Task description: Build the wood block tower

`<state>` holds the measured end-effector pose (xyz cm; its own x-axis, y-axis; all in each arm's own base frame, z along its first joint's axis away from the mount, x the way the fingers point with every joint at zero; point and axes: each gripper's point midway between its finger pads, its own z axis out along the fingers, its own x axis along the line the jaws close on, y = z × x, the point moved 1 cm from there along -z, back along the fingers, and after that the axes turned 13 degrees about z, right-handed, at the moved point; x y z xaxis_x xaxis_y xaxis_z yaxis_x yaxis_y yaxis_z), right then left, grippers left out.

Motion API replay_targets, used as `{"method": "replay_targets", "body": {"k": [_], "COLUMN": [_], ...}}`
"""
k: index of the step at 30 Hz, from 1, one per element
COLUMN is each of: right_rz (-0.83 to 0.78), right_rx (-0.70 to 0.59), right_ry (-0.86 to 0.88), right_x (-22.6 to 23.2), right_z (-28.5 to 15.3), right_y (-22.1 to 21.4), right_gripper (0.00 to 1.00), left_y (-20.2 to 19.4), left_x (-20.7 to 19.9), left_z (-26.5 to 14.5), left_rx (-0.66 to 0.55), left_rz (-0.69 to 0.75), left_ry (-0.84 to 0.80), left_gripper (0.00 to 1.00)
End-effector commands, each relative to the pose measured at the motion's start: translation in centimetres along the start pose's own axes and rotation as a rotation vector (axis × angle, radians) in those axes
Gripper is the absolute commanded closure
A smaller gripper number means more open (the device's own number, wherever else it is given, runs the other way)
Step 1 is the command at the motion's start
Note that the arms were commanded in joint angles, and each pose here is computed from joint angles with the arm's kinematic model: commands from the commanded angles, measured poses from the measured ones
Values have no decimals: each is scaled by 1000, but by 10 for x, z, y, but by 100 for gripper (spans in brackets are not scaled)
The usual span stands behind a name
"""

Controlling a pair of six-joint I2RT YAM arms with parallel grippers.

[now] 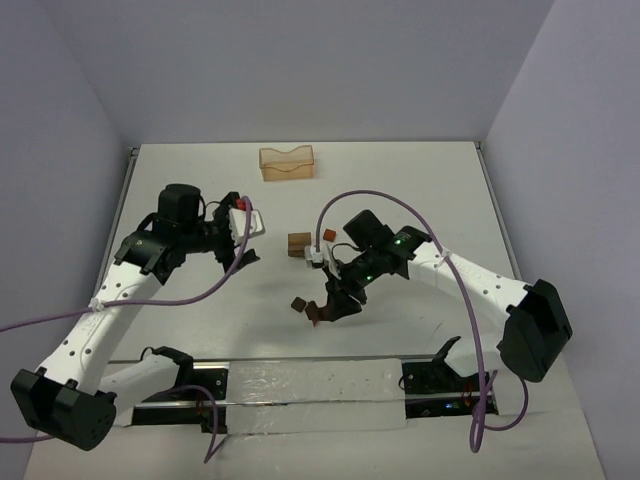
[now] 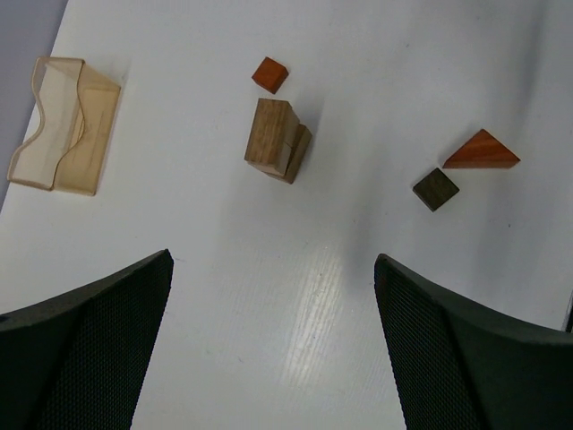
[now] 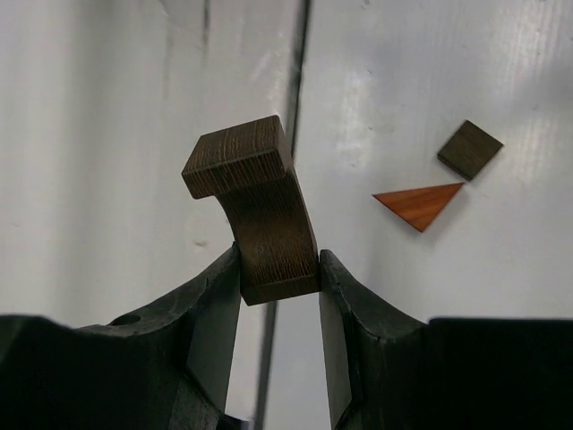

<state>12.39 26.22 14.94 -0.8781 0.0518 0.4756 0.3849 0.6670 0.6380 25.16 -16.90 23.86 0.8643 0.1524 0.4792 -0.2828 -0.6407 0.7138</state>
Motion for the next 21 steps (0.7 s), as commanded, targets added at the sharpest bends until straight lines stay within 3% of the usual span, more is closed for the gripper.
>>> {"method": "replay_targets", "body": {"k": [1, 6, 10, 14, 17, 21], "right_rz": [126, 261, 316, 428, 411, 475], "right_rx": [-129, -200, -218, -238, -278, -300], "right_ry": [180, 308, 372, 460, 484, 493], "right_x": [31, 25, 20, 24, 16, 7], "right_z": [-17, -32, -38, -52, -58, -60], "right_y": [21, 25, 23, 25, 32, 33], "right_gripper": [97, 99, 100, 100, 100, 100], "left_y": [19, 56, 57, 64, 80, 98], "left_x": [14, 8, -8, -14, -19, -51], "left_z": [-13, -22, -9, 6, 10, 16], "left_rx": [48, -37, -27, -7, -21, -79], "left_rz": [173, 370, 492, 708, 902, 1151], "left_ry": [59, 150, 160, 232, 297, 354], "left_gripper": [1, 1, 1, 1, 1, 1]}}
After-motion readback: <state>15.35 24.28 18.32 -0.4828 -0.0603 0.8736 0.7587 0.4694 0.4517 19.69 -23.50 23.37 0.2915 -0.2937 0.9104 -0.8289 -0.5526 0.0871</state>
